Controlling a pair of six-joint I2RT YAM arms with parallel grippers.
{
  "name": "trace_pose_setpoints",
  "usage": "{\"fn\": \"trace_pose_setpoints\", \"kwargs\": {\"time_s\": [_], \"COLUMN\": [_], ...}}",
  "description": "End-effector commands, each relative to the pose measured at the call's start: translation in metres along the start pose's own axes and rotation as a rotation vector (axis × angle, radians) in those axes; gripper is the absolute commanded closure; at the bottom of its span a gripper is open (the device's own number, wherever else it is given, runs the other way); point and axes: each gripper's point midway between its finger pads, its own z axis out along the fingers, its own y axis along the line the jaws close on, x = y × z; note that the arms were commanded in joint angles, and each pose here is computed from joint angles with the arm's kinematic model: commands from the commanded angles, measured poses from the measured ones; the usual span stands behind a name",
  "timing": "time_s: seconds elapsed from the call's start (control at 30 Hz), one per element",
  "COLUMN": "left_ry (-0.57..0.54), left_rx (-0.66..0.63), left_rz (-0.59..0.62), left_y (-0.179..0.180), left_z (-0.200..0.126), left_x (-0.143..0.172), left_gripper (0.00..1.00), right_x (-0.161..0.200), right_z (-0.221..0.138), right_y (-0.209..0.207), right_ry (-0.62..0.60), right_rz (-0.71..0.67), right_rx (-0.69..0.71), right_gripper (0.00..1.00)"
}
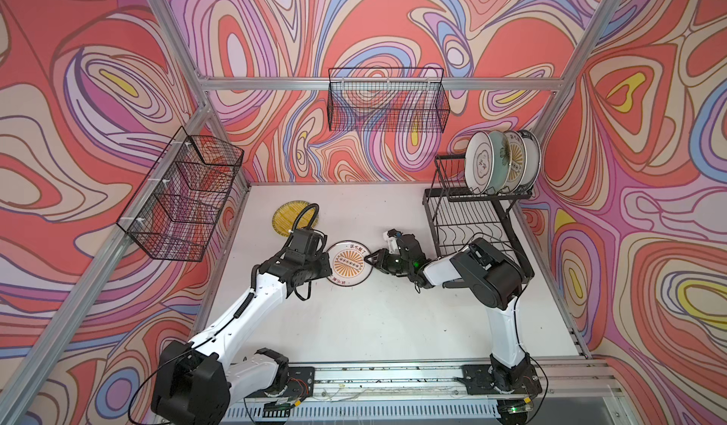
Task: Load plates into a dish rack
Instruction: Pick up the plate from the center of the table.
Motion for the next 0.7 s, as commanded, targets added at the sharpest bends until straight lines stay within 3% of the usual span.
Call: {"fn": "trace_pose_setpoints", "kwargs": {"time_s": [0.0, 0.67], "left_ry": [0.013, 0.014], "left_rx": [-0.004, 0.019], "left_rz": [-0.002, 0.008], "left_y": [0.0025, -0.0001], "left_z": [0.0028, 0.0009], "left_x": [0.0034, 0.0054], "left_gripper": [0.70, 0.71], "right_x": [0.0259, 0.0259], "right_z": [0.0016, 0.0014], "right_y": [-0.0479, -0.0476], "right_ry": [0.067, 0.067], "right_rz": [0.072, 0.072], "right_rx": [0.140, 0.138], "right_gripper": [0.76, 0.89]}}
